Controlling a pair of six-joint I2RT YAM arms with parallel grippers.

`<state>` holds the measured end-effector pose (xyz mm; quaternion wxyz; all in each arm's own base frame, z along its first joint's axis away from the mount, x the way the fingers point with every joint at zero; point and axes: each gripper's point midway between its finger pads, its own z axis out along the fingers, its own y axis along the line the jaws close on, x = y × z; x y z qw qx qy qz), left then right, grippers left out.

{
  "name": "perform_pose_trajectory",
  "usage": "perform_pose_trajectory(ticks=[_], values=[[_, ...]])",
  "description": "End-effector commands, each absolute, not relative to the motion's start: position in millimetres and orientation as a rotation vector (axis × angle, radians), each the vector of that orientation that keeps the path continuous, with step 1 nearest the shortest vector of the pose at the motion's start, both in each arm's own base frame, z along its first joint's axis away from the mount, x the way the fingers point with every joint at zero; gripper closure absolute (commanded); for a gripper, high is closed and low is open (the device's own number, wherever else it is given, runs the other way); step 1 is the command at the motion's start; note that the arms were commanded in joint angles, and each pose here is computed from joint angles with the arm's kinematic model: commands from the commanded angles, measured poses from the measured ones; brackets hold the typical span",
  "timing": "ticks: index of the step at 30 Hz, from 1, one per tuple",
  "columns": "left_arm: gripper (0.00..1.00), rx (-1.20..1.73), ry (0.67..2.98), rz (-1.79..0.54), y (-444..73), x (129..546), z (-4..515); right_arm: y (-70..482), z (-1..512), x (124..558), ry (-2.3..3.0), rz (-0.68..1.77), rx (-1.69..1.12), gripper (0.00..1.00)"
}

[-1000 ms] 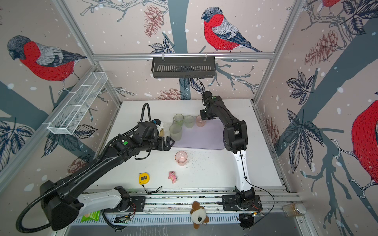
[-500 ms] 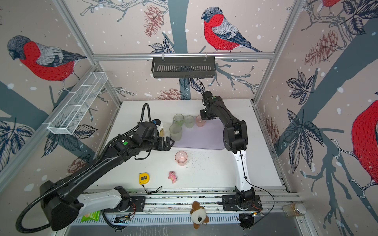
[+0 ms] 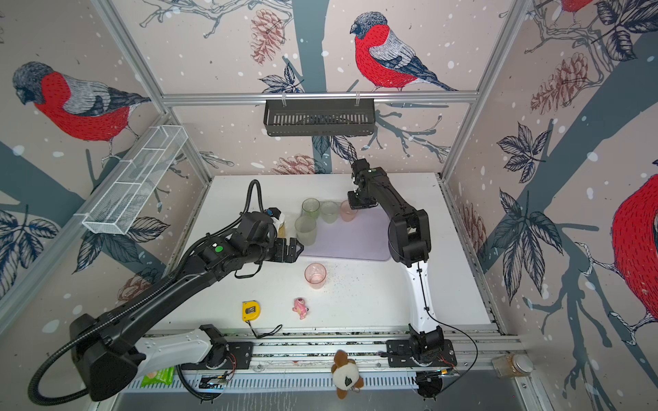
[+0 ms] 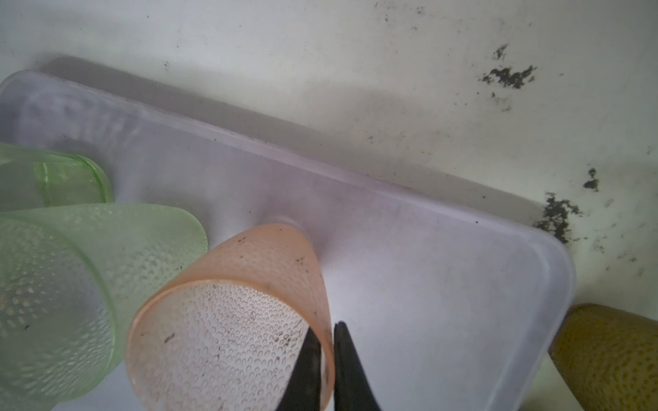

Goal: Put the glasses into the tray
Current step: 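Lower the peach cup upright onto the tray's far part beside the green cups, then open the right gripper and lift it away from the peach cup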

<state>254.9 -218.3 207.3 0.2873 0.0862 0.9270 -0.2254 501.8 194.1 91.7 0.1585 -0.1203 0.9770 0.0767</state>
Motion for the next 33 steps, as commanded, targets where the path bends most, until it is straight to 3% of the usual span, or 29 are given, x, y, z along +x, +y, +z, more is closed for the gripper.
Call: perform_pose_trajectory(ticks=[1,16,33], values=[[0.01,0.226,2.462,-0.598,-219.0,258.7,211.6,196.3,94.3,504.1,2.786,0.236,-0.333,0.87],[0.01,0.221,2.458,-0.598,-218.2,259.0,213.0,197.0,107.5,510.3,2.761,0.231,-0.327,0.70],[0.01,0.224,2.443,-0.564,-212.6,260.0,222.6,196.5,178.2,502.8,2.632,0.181,-0.276,0.57]])
